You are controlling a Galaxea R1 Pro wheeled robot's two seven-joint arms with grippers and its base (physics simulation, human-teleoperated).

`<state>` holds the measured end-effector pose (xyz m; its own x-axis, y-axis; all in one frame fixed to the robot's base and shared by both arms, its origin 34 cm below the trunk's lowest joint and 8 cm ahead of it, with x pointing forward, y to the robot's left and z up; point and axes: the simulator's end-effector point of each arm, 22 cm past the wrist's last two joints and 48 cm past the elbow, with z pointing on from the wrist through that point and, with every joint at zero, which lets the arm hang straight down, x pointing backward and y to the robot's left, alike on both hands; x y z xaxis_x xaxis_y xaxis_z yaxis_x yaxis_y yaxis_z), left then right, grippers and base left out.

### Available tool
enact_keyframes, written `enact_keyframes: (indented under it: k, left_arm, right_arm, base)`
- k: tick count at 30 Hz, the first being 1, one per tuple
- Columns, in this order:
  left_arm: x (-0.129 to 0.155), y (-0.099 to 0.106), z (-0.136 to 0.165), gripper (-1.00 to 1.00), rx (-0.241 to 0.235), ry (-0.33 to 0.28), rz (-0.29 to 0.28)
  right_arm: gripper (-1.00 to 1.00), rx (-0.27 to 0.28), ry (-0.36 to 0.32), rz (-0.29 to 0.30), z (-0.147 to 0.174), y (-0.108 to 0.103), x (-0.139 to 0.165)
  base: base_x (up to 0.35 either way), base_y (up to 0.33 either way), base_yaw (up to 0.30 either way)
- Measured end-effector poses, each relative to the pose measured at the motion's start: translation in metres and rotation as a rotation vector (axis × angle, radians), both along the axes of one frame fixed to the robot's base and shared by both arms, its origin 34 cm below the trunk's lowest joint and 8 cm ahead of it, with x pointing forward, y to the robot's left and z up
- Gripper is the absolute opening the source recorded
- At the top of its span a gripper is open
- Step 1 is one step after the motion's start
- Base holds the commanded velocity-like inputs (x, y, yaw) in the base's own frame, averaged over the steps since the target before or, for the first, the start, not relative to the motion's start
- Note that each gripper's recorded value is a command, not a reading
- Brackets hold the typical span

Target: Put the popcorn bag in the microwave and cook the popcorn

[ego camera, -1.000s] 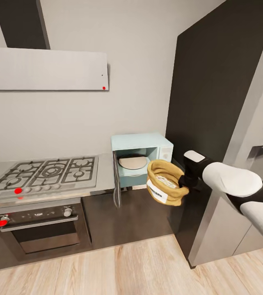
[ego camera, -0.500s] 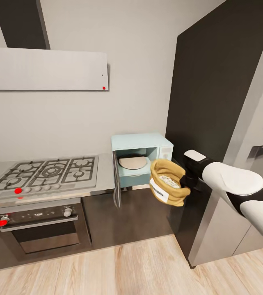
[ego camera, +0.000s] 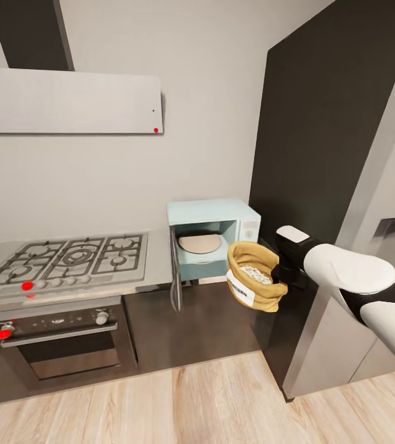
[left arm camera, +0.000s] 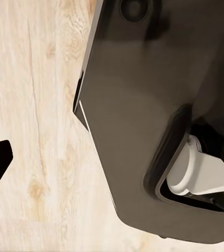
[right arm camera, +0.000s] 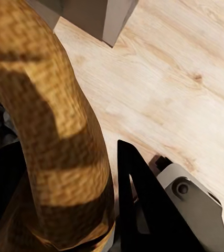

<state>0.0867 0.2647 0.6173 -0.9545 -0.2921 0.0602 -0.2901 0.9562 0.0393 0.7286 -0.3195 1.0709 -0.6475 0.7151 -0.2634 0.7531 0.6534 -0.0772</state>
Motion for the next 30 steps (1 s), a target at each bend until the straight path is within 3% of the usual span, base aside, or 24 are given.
enact_keyframes:
  k: [6,13,30]
  left_arm:
    - [-0.0001,-0.0001,0.0000,1.00,0.000,0.000,0.000]
    - [-0.0002,0.0000,0.0000,1.00,0.000,0.000,0.000]
    - [0.0000,-0.0001,0.0000,1.00,0.000,0.000,0.000]
  right_arm:
    - [-1.00,0.000,0.000,0.000,0.0000,0.0002,0.0001]
    - [-1.00,0.001,0.000,0.000,0.0001,0.0005,-0.0001]
    - [-1.00,0.004,0.000,0.000,-0.0002,0.0000,0.0001]
  base:
    - [0.003,-0.020,0.240]
    - [0.085,-0.210,0.250]
    - [0.072,-0.117,0.022]
